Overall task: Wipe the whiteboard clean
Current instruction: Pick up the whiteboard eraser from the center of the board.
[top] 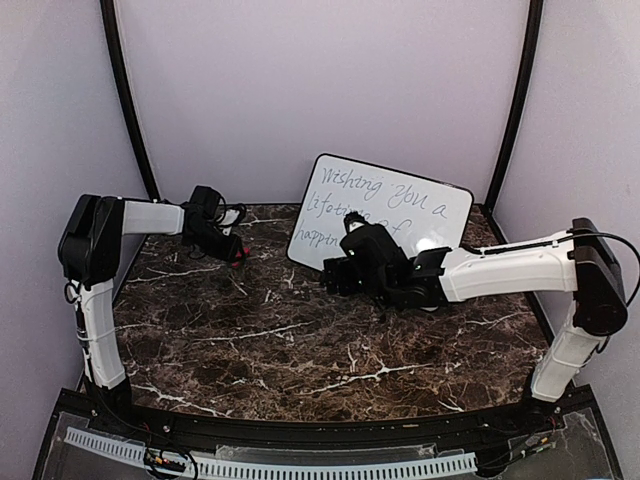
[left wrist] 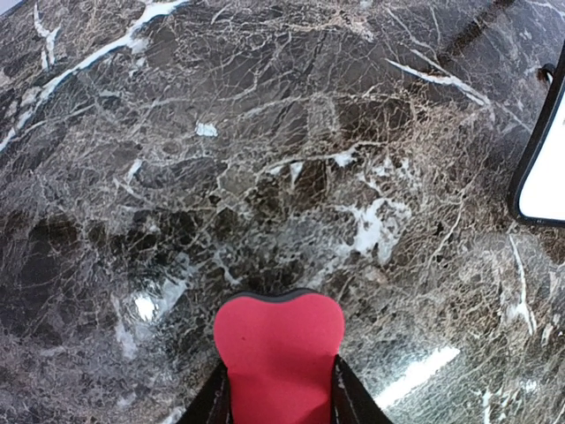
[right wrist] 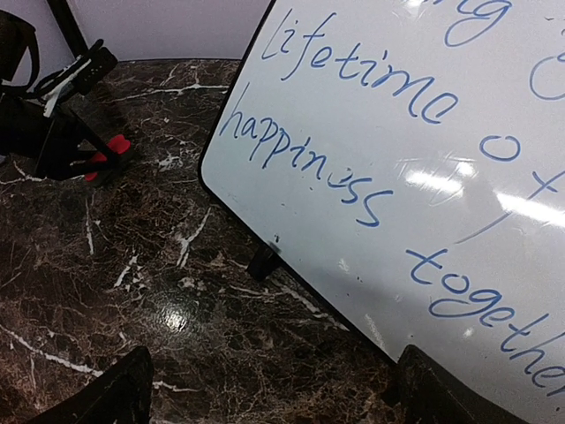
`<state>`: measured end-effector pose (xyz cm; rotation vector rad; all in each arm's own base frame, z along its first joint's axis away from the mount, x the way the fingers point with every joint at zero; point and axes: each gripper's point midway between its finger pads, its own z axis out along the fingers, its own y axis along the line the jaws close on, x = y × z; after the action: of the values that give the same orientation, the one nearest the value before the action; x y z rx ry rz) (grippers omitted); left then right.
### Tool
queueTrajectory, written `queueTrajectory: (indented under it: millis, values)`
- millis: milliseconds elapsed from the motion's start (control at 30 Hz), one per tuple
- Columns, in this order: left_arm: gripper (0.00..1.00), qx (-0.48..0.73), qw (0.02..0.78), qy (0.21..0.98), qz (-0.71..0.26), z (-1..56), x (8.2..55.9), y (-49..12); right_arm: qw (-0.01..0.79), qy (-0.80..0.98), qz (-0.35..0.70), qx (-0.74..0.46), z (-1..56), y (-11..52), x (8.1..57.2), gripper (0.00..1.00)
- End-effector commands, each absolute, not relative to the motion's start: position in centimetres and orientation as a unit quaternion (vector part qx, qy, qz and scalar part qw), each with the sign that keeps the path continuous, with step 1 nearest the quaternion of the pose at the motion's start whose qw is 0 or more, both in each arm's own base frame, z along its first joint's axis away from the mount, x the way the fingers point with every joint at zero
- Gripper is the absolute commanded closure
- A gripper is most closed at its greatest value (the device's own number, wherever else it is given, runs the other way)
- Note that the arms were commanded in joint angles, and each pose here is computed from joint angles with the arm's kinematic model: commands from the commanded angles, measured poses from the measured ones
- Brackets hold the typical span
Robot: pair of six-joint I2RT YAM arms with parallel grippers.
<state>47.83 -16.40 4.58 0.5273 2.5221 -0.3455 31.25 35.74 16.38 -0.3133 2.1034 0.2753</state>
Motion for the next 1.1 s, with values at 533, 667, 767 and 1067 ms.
queueTrajectory:
  millis: [533,667,767,1067]
  values:
    - [0.63,0.133,0.366,0.906,-0.167,20.2,43.3,-22.8,0.518,0.852,0.071,0.017,20.9,27.1,34.2,0.10]
    - [0.63,0.139,0.384,0.888,-0.211,22.3,41.5,-23.6,0.509,0.858,0.033,0.057,19.2,25.2,34.1,0.10]
    - [0.62,0.146,0.398,0.877,-0.226,23.1,40.6,-23.8,0.516,0.854,0.039,0.054,19.7,24.3,34.3,0.10]
    - [0.63,0.153,0.410,0.861,-0.260,23.6,39.5,-24.7,0.529,0.838,0.129,0.012,22.0,23.2,34.8,0.15]
